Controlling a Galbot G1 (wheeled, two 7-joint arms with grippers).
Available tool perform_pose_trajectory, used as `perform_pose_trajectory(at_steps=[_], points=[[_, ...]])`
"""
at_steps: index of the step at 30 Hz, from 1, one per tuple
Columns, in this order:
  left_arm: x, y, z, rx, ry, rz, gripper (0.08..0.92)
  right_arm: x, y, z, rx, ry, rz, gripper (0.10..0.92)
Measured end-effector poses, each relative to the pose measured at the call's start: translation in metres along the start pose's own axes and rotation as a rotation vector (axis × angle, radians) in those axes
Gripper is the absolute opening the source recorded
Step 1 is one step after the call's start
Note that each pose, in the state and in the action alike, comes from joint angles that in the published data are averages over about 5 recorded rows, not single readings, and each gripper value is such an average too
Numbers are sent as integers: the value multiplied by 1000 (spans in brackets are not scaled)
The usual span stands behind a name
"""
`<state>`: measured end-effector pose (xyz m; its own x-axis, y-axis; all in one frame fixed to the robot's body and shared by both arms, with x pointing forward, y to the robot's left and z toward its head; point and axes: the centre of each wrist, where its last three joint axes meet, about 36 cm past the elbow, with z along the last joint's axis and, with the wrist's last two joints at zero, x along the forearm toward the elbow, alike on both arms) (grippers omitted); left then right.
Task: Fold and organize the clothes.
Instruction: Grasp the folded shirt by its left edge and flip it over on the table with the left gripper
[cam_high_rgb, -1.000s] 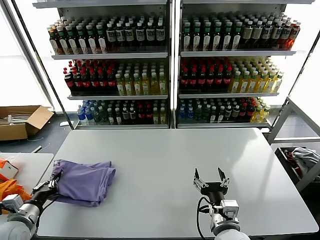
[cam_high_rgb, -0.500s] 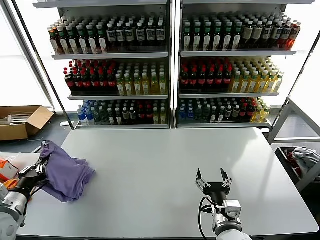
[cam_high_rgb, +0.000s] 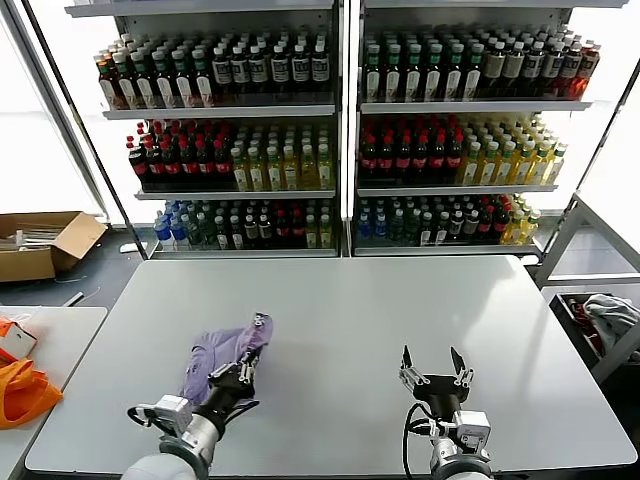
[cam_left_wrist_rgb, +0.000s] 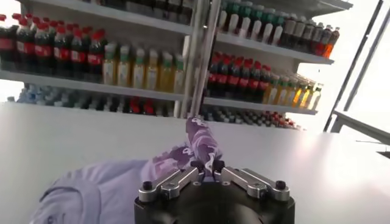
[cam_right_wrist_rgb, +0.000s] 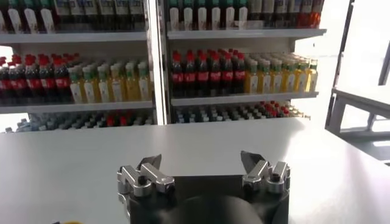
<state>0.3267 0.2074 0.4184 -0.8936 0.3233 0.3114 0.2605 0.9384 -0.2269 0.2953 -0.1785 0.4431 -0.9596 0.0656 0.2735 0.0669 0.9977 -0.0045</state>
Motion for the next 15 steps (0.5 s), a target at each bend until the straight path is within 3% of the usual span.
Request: perform_pose_trajectory(at_steps=[4,15], points=[[-20,-22,14,9,10,37,146,0,3,4,5,14,-1,823],[-45,-61,25,61,-36,136,449,-3,13,8,4,44,-22,823]])
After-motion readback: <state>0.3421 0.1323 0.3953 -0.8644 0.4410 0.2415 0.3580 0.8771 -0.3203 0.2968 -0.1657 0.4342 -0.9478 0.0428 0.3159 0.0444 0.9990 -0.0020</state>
